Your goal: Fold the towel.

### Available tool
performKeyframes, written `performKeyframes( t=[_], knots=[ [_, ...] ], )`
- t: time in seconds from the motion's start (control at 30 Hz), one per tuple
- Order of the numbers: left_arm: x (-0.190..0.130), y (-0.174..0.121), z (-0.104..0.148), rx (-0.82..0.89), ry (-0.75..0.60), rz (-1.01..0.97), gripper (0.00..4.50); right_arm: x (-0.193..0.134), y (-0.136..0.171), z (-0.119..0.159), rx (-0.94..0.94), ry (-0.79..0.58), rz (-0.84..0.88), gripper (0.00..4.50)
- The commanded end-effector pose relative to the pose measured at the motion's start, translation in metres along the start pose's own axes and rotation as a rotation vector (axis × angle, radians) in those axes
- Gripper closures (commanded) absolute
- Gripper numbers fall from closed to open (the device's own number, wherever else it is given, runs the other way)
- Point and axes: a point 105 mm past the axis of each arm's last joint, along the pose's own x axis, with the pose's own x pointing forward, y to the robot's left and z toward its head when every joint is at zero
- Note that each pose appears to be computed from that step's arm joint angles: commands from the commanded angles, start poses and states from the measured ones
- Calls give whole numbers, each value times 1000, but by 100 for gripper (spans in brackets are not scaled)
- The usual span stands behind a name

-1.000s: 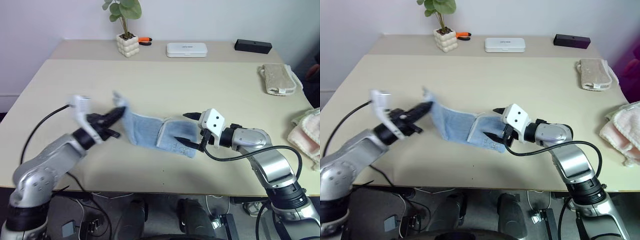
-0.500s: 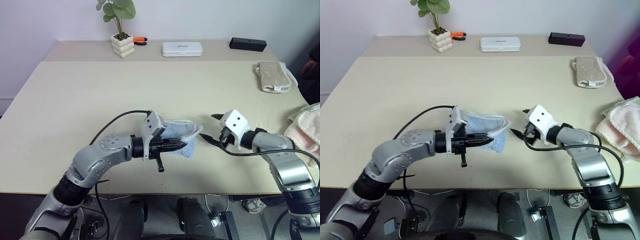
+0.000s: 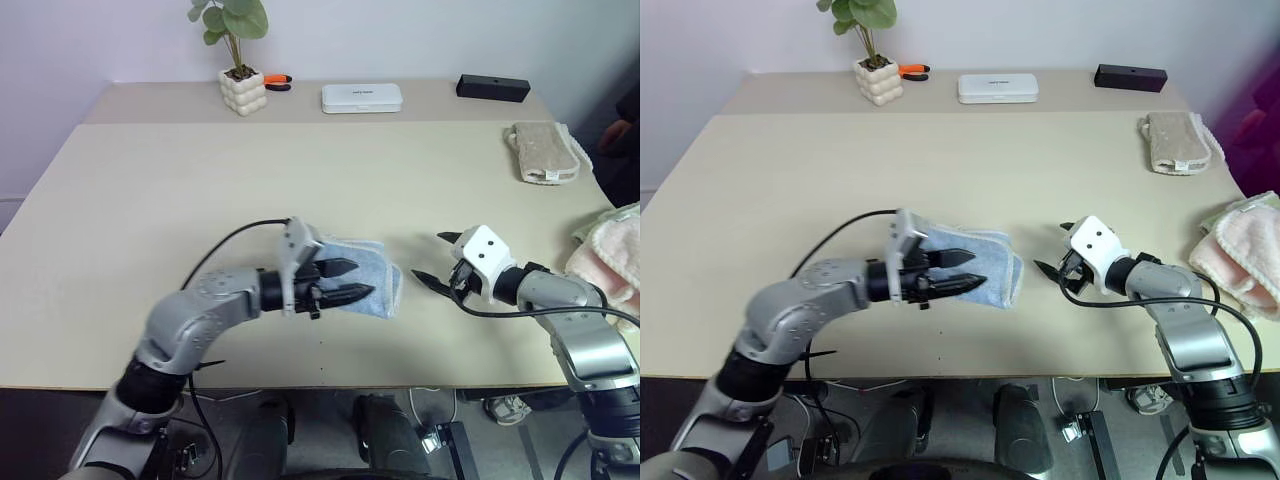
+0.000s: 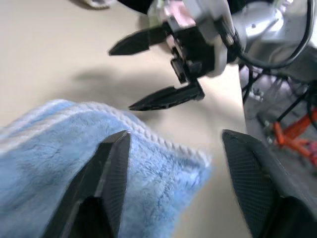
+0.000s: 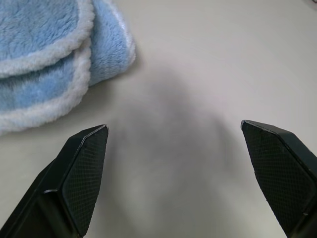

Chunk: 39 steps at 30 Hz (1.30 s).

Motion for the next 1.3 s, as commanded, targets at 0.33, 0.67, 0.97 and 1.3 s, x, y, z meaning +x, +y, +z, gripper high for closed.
performKeyframes(
  t=[0.33,0.67,0.97,1.3],
  knots=[
    [-33,34,21,164,-47,283,447,7,7,79,131,-292,82,443],
    [-3,42,-54,128,141,280,447,47,82,36,166,-88,219,443],
    [-10,53,-55,88,0,348,447,45,78,24,189,-87,174,443],
    [-73,47,-22,316,2,344,450,15,53,37,649,-113,180,64]
  ],
)
